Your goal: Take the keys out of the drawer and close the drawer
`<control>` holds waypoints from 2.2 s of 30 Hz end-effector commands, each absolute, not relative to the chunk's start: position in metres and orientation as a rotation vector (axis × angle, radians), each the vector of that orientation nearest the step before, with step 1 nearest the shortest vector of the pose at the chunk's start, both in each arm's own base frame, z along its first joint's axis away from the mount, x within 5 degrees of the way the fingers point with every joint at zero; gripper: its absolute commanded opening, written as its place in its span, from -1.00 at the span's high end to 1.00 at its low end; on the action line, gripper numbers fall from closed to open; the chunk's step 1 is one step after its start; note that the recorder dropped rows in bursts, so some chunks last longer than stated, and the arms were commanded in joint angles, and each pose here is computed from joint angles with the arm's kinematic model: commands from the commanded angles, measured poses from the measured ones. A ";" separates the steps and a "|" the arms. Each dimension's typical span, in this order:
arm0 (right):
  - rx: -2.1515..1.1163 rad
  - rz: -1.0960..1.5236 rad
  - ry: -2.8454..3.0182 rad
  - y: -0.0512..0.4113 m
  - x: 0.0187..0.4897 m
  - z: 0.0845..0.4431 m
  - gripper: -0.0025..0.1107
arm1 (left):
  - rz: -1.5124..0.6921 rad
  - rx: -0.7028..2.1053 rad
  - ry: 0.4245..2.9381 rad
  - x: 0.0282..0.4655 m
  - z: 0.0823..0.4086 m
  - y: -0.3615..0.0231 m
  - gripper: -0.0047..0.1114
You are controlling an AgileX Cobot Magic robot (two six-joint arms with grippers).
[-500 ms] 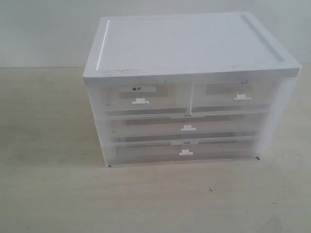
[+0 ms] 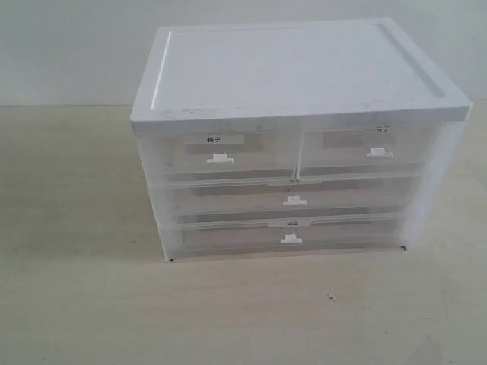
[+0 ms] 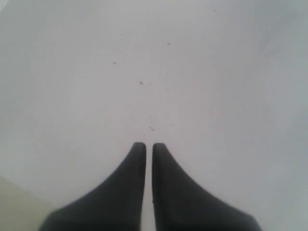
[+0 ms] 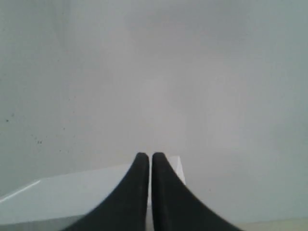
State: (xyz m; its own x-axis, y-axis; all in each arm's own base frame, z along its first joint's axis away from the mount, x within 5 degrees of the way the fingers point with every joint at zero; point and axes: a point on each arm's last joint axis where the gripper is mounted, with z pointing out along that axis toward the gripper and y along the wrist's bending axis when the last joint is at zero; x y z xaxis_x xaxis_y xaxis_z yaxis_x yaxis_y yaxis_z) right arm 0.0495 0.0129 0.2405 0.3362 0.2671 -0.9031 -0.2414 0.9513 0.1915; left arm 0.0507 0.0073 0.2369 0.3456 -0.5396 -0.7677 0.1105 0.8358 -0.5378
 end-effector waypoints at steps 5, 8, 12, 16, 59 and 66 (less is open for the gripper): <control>-0.169 0.409 1.443 0.032 0.084 0.224 0.96 | -0.736 0.389 1.094 0.044 0.282 -0.057 0.84; -0.236 0.459 1.532 0.039 0.102 0.222 0.96 | -0.681 0.509 1.145 0.064 0.286 -0.062 0.84; -0.299 0.512 1.604 0.047 0.132 0.219 0.96 | -0.646 0.590 1.243 0.094 0.271 -0.064 0.84; -0.322 0.536 1.643 0.050 0.162 0.212 0.96 | -0.711 0.726 1.230 0.113 0.254 -0.071 0.84; -0.356 0.454 1.640 0.048 0.189 0.201 0.96 | 0.645 1.418 0.726 0.214 0.168 -0.199 0.26; -0.352 0.456 1.643 0.048 0.189 0.201 0.96 | 0.712 1.475 0.712 0.218 0.157 -0.200 0.36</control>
